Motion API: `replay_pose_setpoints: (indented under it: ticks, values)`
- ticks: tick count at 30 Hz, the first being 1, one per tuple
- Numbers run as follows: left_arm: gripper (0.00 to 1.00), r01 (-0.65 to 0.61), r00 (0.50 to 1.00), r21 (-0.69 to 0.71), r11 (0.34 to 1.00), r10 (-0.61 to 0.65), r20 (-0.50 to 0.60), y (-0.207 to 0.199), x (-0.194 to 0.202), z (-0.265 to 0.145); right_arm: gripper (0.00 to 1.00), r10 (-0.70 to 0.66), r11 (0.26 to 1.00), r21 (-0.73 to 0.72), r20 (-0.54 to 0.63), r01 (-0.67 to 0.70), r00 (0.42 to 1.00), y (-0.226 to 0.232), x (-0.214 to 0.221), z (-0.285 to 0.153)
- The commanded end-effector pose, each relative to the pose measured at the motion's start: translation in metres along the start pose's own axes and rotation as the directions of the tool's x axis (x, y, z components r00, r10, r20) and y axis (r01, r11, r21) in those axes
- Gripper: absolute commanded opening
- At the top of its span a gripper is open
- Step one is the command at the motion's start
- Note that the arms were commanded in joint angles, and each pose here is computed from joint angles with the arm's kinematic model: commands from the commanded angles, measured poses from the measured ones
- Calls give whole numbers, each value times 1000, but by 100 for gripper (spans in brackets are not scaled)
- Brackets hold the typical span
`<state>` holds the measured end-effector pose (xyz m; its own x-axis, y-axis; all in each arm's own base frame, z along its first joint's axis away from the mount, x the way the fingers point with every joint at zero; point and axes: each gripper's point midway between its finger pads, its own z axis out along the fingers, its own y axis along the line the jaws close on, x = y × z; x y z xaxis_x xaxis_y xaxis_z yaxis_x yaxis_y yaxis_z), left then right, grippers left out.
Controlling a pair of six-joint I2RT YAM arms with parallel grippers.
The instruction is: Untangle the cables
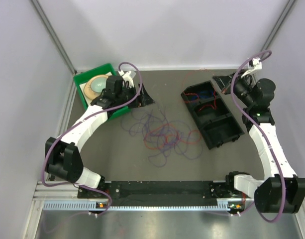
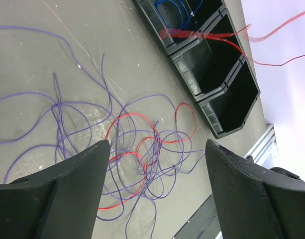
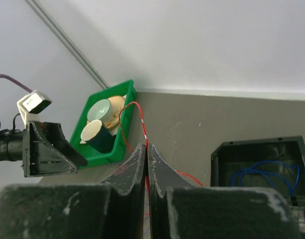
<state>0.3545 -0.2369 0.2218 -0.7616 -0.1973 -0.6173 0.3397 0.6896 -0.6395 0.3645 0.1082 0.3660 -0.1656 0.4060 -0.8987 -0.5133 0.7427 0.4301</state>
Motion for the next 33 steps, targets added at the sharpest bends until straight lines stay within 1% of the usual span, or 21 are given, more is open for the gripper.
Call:
replay_pose_setpoints:
  ticks: [1, 5, 7, 11, 13, 16, 22, 24, 26, 27, 28, 30, 31, 33]
  values:
    - [82, -13, 1000, 3, 1000, 12, 12, 0, -4, -1, 0, -5, 999, -38, 29, 6, 1000, -4, -5, -4]
    - [82, -10, 1000, 4, 1000, 10, 9, 0, -4, 0, 0, 20, 1000, 5, 3, -20, 1000, -29, 11, -8]
    - [82, -10, 1000, 2, 1000, 10, 11, 0, -5, -1, 0, 21, 999, 30, 26, -21, 999, -44, 8, -13]
    - [82, -15, 1000, -2, 1000, 15, 14, -1, -5, -2, 0, 65, 996, 63, 41, -68, 997, -69, 13, -25]
    - [82, -16, 1000, -3, 1000, 16, 12, -1, -5, -2, 0, 76, 995, 58, 30, -77, 997, -72, 15, -26]
    - [82, -16, 1000, -1, 1000, 16, 15, -1, -6, -2, 0, 60, 995, 81, 24, -61, 998, -79, 17, -27]
    - [82, -14, 1000, -3, 1000, 14, 16, -2, -6, -4, 0, 27, 984, 175, 12, -29, 1000, -99, 21, -30]
    - [82, -13, 1000, -4, 1000, 13, 13, -1, -6, -3, 0, 17, 987, 160, 25, -21, 1000, -101, 21, -28]
    - [82, -7, 1000, -5, 1000, 7, 11, 0, -5, -2, 0, 53, 988, 145, 14, -55, 998, -107, 34, -24]
    - [82, -6, 1000, 1, 1000, 6, 9, -2, -5, -2, 0, 27, 994, 105, 37, -30, 999, -105, 30, -21]
    - [82, -3, 1000, 2, 1000, 3, 5, -2, -4, -2, 0, 44, 995, 88, 40, -48, 998, -104, 34, -19]
    - [82, -2, 1000, 4, 1000, 2, 5, -2, -4, -2, 0, 68, 995, 65, 16, -69, 998, -111, 50, -16]
    - [82, -2, 1000, 1, 1000, 2, 6, -1, -4, -2, 0, 61, 997, 49, 29, -62, 998, -111, 54, -16]
    - [82, -3, 1000, 1, 1000, 3, 6, -1, -4, -2, 0, 86, 995, 57, 20, -87, 996, -122, 69, -14]
